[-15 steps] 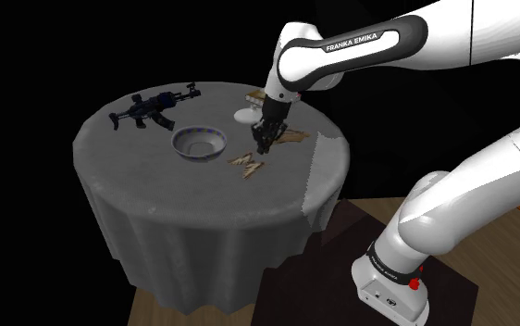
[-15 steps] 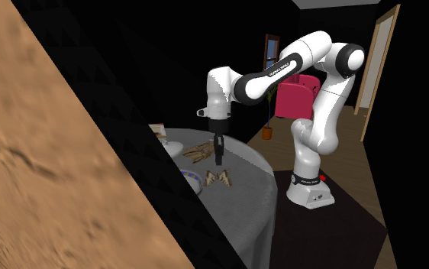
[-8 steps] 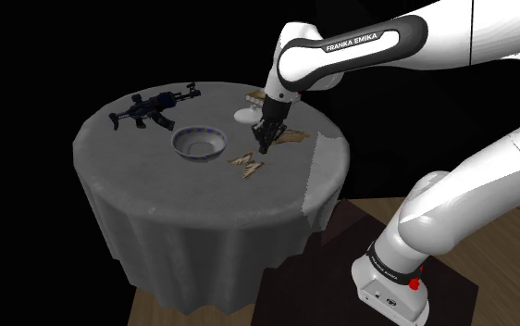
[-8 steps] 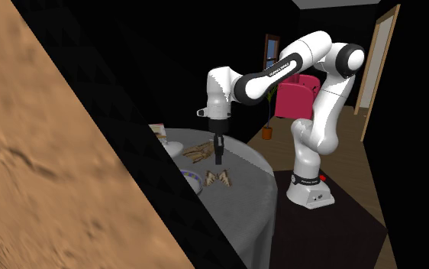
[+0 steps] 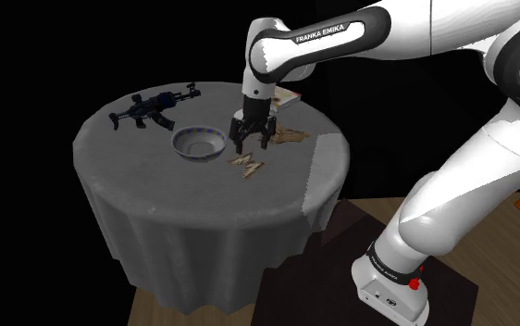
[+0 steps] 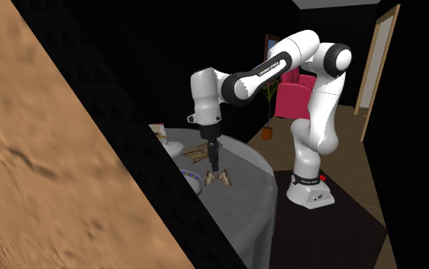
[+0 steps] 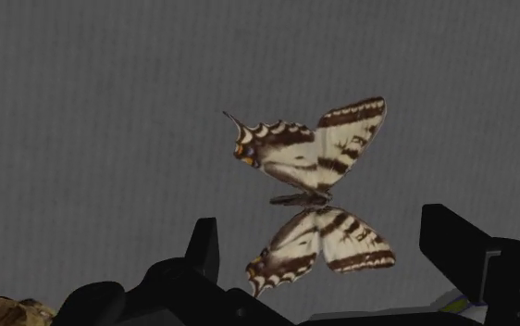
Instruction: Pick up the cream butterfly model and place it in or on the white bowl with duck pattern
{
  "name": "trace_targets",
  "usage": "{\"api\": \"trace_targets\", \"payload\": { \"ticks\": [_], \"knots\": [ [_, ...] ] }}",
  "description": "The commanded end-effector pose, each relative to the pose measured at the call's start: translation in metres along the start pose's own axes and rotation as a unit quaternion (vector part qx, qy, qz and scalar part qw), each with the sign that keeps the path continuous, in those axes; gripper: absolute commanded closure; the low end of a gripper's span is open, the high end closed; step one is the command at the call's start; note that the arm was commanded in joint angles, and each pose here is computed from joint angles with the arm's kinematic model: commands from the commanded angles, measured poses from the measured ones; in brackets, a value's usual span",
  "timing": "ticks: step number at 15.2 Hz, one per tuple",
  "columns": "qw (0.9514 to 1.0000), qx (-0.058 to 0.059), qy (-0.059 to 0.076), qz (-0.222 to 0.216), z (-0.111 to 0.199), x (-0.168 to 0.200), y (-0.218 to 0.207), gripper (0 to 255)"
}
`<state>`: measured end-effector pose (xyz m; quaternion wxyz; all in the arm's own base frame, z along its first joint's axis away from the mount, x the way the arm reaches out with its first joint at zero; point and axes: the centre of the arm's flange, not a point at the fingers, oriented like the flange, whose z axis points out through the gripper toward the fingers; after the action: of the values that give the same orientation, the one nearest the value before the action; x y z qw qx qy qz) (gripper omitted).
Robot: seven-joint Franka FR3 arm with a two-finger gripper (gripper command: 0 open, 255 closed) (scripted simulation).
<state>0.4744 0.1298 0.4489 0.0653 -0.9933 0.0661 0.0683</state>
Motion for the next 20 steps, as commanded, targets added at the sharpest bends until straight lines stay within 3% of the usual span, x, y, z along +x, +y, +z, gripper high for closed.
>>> {"api": "trace_targets", "payload": {
  "ticks": [1, 7, 14, 15, 20],
  "knots": [
    [0.9997, -0.001, -0.011, 0.021, 0.009, 0.004, -0.004, 0],
    [0.9997, -0.001, -0.011, 0.021, 0.038, 0.004, -0.004, 0],
    [0.9997, -0.001, -0.011, 0.021, 0.038, 0.004, -0.004, 0],
    [0.9997, -0.001, -0.011, 0.021, 0.038, 0.004, -0.004, 255],
    [0.9997, -0.001, -0.011, 0.021, 0.039, 0.003, -0.004, 255]
  ]
}}
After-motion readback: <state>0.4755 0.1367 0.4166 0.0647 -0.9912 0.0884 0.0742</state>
